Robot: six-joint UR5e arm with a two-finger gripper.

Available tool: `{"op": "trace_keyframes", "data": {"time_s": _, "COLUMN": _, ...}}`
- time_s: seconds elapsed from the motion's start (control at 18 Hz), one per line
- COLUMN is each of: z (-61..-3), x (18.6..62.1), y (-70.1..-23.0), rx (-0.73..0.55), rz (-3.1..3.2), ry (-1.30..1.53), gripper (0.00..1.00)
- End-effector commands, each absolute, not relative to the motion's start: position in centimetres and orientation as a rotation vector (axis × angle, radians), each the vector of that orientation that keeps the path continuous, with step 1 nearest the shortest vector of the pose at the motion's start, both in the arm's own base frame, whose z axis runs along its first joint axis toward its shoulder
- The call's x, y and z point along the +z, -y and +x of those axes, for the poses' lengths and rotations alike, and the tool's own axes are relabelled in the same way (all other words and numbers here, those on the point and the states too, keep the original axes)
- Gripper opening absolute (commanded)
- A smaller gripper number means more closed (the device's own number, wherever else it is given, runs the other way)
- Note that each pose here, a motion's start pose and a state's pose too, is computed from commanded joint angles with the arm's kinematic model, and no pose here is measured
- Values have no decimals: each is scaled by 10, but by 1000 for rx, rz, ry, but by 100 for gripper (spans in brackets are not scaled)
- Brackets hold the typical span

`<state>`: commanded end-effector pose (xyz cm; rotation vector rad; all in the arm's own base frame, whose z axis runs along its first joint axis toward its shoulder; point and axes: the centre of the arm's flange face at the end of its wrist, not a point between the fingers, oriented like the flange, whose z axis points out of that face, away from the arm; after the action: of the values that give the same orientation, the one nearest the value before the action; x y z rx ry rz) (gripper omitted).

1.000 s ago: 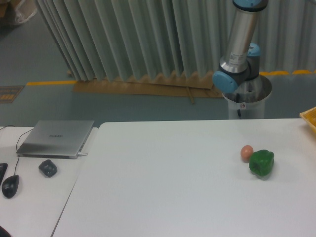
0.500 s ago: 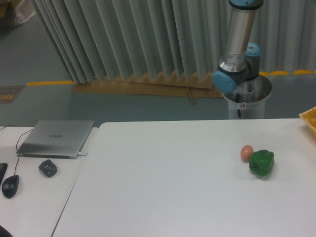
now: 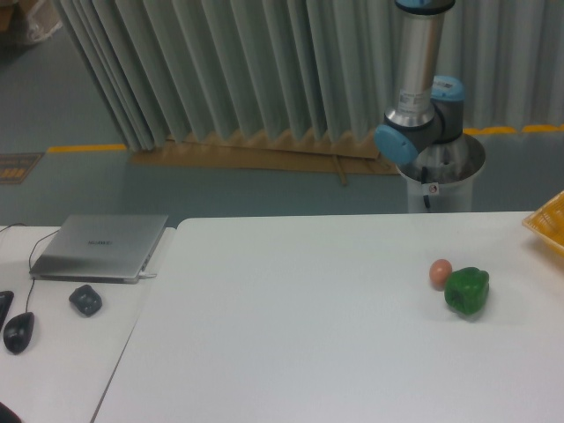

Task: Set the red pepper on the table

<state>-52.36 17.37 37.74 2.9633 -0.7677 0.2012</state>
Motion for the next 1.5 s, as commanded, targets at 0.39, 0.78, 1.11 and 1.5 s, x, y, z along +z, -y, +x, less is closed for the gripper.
{"op": "trace_keyframes", "data": {"time_s": 0.39, "z": -501, "x": 384, "y": -202, "rx": 328, "rz": 2973, "ry": 900, "gripper": 42}}
{"op": "trace_keyframes", "data": {"time_s": 0.78, "z": -506, "x": 391, "y": -196, "rx": 330, "rz": 3026, "ry": 974, "gripper": 43}}
{"op": "trace_keyframes", "data": {"time_s": 1.11, "z": -487, "x": 417, "y": -263, "rx": 314, "rz": 3254, "ry": 620, "gripper": 43}}
{"op": "trace_keyframes", "data": {"time_s": 1.5, "z": -455, "x": 429, "y": -358, "rx": 191, "rz": 3279, "ry": 422, "gripper": 43}}
